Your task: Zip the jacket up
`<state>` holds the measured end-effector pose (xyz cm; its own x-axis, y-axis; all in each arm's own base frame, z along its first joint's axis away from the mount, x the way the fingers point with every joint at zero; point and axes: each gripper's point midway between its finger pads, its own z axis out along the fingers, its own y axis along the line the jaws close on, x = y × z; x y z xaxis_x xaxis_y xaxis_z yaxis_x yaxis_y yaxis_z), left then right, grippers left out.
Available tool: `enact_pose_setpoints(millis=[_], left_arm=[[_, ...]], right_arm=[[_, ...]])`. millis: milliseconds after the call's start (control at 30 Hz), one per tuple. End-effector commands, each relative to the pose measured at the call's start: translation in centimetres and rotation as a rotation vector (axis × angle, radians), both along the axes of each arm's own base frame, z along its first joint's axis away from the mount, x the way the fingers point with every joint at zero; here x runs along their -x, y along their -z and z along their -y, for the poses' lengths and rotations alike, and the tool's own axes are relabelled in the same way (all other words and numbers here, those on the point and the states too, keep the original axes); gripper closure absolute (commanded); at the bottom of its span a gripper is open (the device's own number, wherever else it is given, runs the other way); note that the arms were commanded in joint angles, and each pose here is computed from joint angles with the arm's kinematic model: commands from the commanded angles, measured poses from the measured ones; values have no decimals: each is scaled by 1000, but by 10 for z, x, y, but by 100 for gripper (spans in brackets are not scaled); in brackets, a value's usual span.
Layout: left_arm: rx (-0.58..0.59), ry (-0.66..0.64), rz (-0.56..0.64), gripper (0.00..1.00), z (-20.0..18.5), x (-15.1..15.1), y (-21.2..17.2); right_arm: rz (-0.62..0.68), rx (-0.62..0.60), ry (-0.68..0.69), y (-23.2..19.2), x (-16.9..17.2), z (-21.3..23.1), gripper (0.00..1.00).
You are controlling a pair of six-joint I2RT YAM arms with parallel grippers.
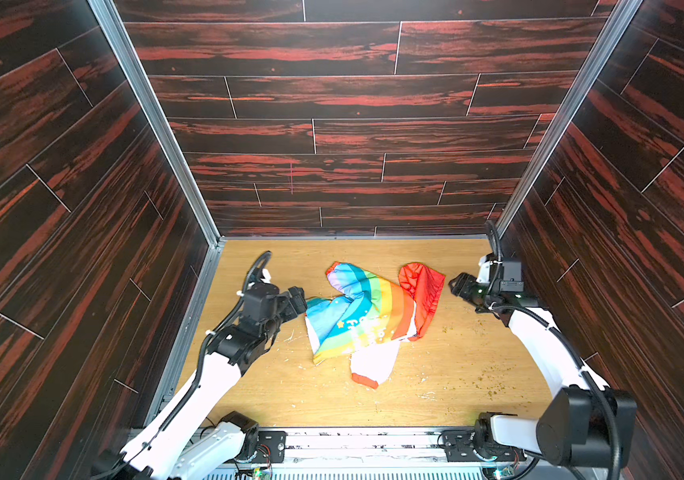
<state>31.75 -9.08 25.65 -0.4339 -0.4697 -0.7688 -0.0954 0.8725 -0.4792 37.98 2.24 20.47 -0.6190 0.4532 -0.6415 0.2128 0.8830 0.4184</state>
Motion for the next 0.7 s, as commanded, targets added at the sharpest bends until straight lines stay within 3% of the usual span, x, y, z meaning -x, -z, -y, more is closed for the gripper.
enact_pose_setpoints(millis=[0, 67, 133, 200, 267, 333, 467, 533, 667], left_arm=[[-110, -192, 285, 0, -44, 0, -69], [-122, -313, 353, 0, -66, 8, -84], [-153, -381, 438, 0, -78, 10, -98], [-237, -412, 448, 0, -83, 5, -92], [-319, -527, 362, 0, -103, -2, -57], [-383, -561, 271, 0, -117, -7, -15], [-528, -618, 99, 0, -144, -4, 60], [-572, -648, 83, 0, -154, -5, 75], [-614, -587, -27, 0, -162, -22, 98]], right_arm=[[248, 140, 189, -73, -7, 40, 33], [288, 207, 241, -83, -10, 54, 40], [300, 238, 273, -96, -14, 61, 30], [352, 276, 336, -102, -14, 73, 29], [446, 326, 361, -97, -8, 80, 27], [466, 405, 344, -72, -3, 83, 27], [304, 490, 344, 3, 15, 92, 27], [325, 515, 316, 28, 22, 90, 27], [396, 546, 271, 59, 24, 82, 27]])
